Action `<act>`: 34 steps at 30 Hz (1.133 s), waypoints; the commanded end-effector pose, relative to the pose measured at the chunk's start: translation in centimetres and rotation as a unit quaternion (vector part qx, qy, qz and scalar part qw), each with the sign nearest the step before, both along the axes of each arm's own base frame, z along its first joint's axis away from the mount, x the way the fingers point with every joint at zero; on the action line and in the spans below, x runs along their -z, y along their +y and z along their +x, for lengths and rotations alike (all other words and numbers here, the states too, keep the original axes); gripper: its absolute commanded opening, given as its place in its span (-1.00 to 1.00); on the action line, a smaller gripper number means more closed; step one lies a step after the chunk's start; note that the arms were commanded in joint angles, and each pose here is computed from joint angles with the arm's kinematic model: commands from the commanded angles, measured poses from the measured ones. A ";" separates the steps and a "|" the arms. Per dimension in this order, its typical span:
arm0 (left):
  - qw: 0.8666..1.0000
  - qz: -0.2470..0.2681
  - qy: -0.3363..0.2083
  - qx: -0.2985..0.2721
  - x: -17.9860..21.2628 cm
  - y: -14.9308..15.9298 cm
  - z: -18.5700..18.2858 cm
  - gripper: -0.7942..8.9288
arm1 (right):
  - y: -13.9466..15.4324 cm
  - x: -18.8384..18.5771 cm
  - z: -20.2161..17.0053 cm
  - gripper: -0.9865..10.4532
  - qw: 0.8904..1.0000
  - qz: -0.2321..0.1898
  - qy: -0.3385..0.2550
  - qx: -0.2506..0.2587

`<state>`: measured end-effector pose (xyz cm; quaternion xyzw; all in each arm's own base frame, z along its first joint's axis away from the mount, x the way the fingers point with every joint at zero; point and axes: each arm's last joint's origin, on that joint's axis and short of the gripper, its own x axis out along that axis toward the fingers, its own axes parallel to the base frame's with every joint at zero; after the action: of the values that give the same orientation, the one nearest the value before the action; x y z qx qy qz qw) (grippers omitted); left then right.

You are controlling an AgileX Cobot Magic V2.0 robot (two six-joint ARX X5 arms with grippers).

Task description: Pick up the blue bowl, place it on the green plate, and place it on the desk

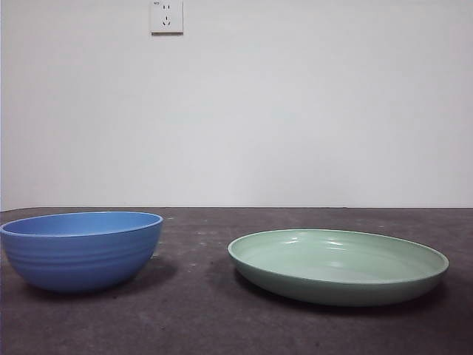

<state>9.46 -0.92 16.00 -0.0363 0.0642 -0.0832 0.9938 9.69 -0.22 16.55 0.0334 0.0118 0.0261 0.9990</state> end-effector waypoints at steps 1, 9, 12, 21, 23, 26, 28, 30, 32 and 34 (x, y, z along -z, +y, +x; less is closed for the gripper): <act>1.000 -0.022 -0.016 0.004 -1.3 -0.1 -0.2 -0.80 | 0.1 -0.9 -0.2 -0.80 0.998 0.059 -0.012 -0.015; 0.997 -0.069 -0.027 0.001 -5.2 -0.1 -0.3 -0.80 | 0.3 -4.8 -1.1 -0.80 0.989 0.144 -0.018 -0.042; 0.997 -0.078 -0.011 0.002 -7.0 -0.1 -0.3 -0.80 | 0.4 -6.5 -1.6 -0.80 0.987 0.148 0.006 -0.059; 0.992 -0.082 0.056 0.071 -13.0 -0.6 0.6 -0.80 | 0.8 -11.8 -2.5 -0.80 0.978 0.157 0.089 -0.107; 0.989 -0.086 0.070 0.095 -14.3 -0.8 1.2 -0.80 | 0.9 -12.8 -2.4 -0.80 0.974 0.160 0.104 -0.122; 0.983 -0.091 0.097 0.128 -15.8 -1.1 2.0 -0.80 | 1.1 -14.0 -1.7 -0.80 0.965 0.165 0.127 -0.159; 0.977 -0.093 0.115 0.151 -16.6 -1.3 2.6 -0.80 | 1.2 -14.8 -1.1 -0.80 0.957 0.169 0.145 -0.184; 0.971 -0.094 0.133 0.176 -17.2 -1.6 3.3 -0.80 | 1.3 -15.6 -0.4 -0.80 0.950 0.173 0.165 -0.202; 0.963 -0.094 0.156 0.200 -17.7 -1.8 4.0 -0.80 | 1.3 -16.4 0.3 -0.80 0.942 0.170 0.186 -0.222; 0.956 -0.092 0.177 0.215 -18.1 -2.0 4.6 -0.80 | 1.4 -17.1 1.0 -0.80 0.936 0.162 0.208 -0.235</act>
<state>13.93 -2.83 33.42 -0.1401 0.2440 -0.2788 0.9182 10.46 1.13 32.97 0.2148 0.2273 0.2443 0.9179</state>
